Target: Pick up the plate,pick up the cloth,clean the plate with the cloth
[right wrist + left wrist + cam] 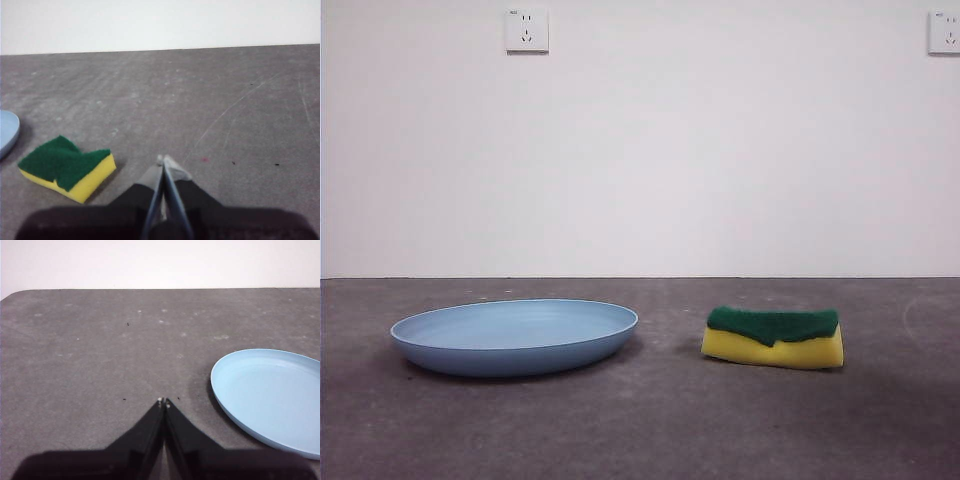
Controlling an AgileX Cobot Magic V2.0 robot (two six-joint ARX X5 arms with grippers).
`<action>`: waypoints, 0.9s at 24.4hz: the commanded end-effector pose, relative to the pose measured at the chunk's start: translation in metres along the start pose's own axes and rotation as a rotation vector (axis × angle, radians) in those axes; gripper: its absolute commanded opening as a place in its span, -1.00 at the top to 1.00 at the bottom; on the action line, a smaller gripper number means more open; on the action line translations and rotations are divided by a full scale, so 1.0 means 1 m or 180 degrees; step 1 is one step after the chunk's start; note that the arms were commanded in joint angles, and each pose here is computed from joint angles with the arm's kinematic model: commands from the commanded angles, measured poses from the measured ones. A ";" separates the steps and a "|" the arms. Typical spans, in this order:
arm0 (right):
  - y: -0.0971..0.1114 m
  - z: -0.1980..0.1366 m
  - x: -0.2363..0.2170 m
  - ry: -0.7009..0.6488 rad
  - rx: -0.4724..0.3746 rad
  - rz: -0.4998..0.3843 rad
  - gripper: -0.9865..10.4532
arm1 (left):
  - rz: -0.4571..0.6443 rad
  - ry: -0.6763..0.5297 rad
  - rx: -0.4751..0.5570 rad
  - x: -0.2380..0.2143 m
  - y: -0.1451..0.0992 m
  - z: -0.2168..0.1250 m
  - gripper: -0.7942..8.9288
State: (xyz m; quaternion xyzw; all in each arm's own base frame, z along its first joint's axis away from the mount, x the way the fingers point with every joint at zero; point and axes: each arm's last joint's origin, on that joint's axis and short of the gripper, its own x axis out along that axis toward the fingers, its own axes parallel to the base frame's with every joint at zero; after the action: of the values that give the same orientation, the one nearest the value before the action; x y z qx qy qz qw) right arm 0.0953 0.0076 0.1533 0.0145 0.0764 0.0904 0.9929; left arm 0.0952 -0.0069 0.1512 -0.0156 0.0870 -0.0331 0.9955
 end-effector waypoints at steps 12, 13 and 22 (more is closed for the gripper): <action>0.000 -0.004 0.001 0.0054 0.0250 -0.0007 0.83 | -0.0009 0.0025 -0.0020 0.001 0.000 -0.004 0.84; 0.000 -0.004 0.001 0.0054 0.0250 -0.0007 0.83 | -0.0008 0.0025 -0.0020 0.001 0.000 -0.004 0.84; 0.000 -0.004 0.001 0.0054 0.0250 -0.0007 0.83 | -0.0009 0.0025 -0.0020 0.001 0.000 -0.004 0.84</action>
State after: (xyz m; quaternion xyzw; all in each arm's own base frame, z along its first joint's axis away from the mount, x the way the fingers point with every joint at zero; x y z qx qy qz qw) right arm 0.0953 0.0076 0.1534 0.0474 0.0788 0.0880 0.9919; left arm 0.0952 -0.0069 0.1512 -0.0157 0.0870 -0.0333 0.9955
